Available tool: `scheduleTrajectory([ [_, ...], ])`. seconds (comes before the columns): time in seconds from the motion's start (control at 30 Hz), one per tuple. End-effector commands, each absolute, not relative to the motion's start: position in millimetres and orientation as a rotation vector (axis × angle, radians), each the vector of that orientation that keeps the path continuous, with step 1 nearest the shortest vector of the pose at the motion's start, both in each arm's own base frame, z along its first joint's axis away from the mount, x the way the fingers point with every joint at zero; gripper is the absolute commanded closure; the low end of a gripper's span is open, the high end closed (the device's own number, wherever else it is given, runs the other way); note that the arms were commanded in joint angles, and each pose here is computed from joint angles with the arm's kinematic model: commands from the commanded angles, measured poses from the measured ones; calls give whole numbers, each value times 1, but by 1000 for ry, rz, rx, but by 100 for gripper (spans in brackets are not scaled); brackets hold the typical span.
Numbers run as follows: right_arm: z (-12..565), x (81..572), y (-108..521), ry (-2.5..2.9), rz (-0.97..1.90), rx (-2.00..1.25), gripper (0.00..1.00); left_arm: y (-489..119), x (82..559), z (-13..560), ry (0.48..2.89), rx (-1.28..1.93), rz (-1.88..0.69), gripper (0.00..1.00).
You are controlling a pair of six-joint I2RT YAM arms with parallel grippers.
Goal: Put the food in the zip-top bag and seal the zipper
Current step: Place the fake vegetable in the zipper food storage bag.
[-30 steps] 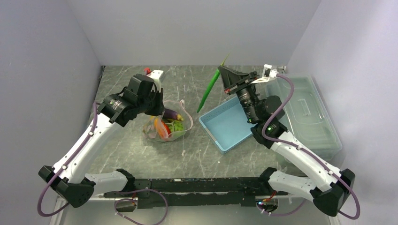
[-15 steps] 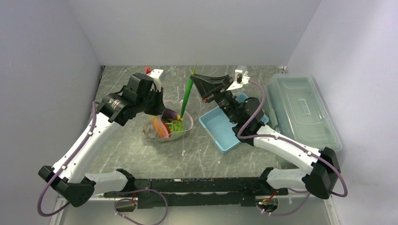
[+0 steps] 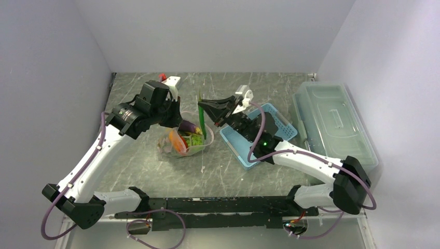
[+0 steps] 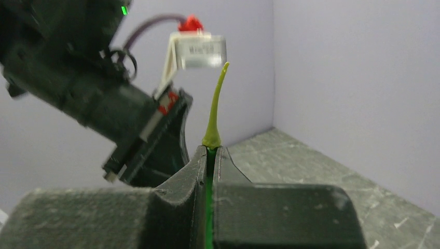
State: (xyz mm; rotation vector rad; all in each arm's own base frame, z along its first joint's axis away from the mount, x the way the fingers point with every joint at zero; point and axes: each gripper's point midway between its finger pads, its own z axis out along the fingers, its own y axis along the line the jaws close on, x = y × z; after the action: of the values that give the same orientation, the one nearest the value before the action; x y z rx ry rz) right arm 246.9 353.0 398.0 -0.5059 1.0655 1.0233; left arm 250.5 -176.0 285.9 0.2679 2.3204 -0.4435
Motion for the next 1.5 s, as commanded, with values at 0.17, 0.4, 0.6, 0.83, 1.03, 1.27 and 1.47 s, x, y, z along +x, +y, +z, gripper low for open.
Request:
scheduleTrajectory([
  [0.17, 367, 241, 368, 1070, 1028, -609, 100, -179, 249, 309, 2257, 253, -496, 100],
  [0.4, 366, 239, 359, 1106, 1096, -481, 100, -179, 251, 307, 2265, 250, -492, 100],
  [0.6, 370, 234, 352, 1121, 1141, -345, 100, -181, 252, 305, 2267, 243, -497, 100],
  [0.83, 366, 228, 361, 1133, 1111, -313, 100, -182, 253, 305, 2270, 232, -501, 100],
  [1.03, 356, 230, 361, 1157, 1057, -250, 100, -182, 252, 305, 2277, 224, -502, 100],
  [1.27, 343, 234, 364, 1197, 996, -158, 100, -185, 252, 304, 2290, 218, -521, 100],
  [1.47, 334, 228, 370, 1219, 967, -166, 100, -185, 252, 304, 2299, 204, -522, 100],
])
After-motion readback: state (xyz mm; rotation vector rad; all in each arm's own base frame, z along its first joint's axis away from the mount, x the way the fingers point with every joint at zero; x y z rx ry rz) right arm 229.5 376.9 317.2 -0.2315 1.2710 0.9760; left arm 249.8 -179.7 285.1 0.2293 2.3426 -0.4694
